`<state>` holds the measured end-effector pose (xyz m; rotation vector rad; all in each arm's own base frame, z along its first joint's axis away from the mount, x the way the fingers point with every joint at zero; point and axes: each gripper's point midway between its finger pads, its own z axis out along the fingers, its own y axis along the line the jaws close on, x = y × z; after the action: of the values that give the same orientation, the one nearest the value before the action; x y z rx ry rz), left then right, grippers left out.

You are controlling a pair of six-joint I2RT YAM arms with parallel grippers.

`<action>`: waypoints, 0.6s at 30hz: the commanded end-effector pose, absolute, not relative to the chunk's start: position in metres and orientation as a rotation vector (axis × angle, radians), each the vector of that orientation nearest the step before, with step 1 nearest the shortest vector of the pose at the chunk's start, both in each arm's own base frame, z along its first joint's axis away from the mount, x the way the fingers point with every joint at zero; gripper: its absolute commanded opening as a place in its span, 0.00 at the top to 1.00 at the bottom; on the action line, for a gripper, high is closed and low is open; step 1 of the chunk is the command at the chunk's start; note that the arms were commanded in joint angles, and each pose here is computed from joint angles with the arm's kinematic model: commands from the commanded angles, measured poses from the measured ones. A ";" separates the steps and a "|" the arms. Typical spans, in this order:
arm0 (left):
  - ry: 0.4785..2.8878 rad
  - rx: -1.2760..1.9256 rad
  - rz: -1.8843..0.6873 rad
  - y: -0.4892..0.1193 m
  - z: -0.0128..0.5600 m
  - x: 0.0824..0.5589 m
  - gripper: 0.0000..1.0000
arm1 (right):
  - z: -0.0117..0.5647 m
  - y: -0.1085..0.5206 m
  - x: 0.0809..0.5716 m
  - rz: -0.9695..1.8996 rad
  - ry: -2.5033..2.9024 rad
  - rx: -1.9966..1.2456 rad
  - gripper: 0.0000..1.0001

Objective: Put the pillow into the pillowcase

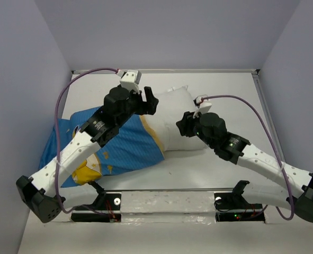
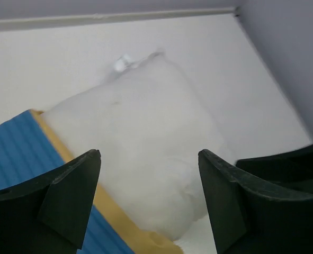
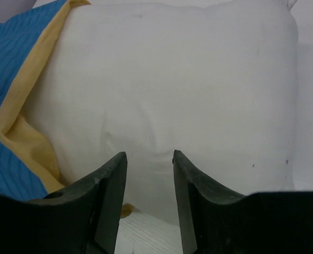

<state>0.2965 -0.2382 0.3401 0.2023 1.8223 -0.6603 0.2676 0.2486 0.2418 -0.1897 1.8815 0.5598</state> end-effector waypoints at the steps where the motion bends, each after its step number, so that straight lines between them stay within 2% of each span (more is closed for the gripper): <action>1: 1.976 0.096 -0.148 -0.177 0.281 0.337 0.17 | 0.266 0.261 0.283 0.588 1.875 -0.365 0.60; 2: 1.999 0.099 -0.121 -0.177 0.275 0.345 0.18 | 0.270 0.264 0.286 0.609 1.873 -0.386 0.64; 4: 2.008 0.083 -0.042 -0.169 0.272 0.353 0.23 | 0.268 0.272 0.295 0.611 1.891 -0.413 0.65; 6: 2.029 0.073 0.022 -0.164 0.267 0.359 0.35 | 0.275 0.279 0.306 0.606 1.887 -0.429 0.61; 7: 2.014 0.039 0.080 -0.155 0.268 0.362 0.37 | 0.276 0.278 0.313 0.602 1.887 -0.422 0.54; 9: 2.020 0.036 0.096 -0.154 0.264 0.368 0.38 | 0.285 0.288 0.321 0.661 1.874 -0.464 0.49; 10: 2.026 0.035 0.086 -0.156 0.260 0.373 0.40 | 0.275 0.287 0.334 0.647 1.903 -0.465 0.43; 13: 2.045 0.041 0.068 -0.159 0.251 0.380 0.45 | 0.275 0.294 0.352 0.678 1.910 -0.495 0.36; 15: 2.063 0.049 0.080 -0.159 0.242 0.386 0.51 | 0.256 0.300 0.367 0.646 1.941 -0.542 0.31; 17: 2.073 0.056 0.086 -0.159 0.234 0.391 0.63 | 0.244 0.307 0.378 0.610 1.955 -0.613 0.30; 18: 2.072 0.064 0.079 -0.160 0.233 0.393 0.75 | 0.237 0.309 0.381 0.596 1.967 -0.635 0.30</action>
<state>0.3761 -0.1620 0.2257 0.0767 2.1099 0.0643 0.3736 0.2925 0.2445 -0.4723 1.9797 0.5961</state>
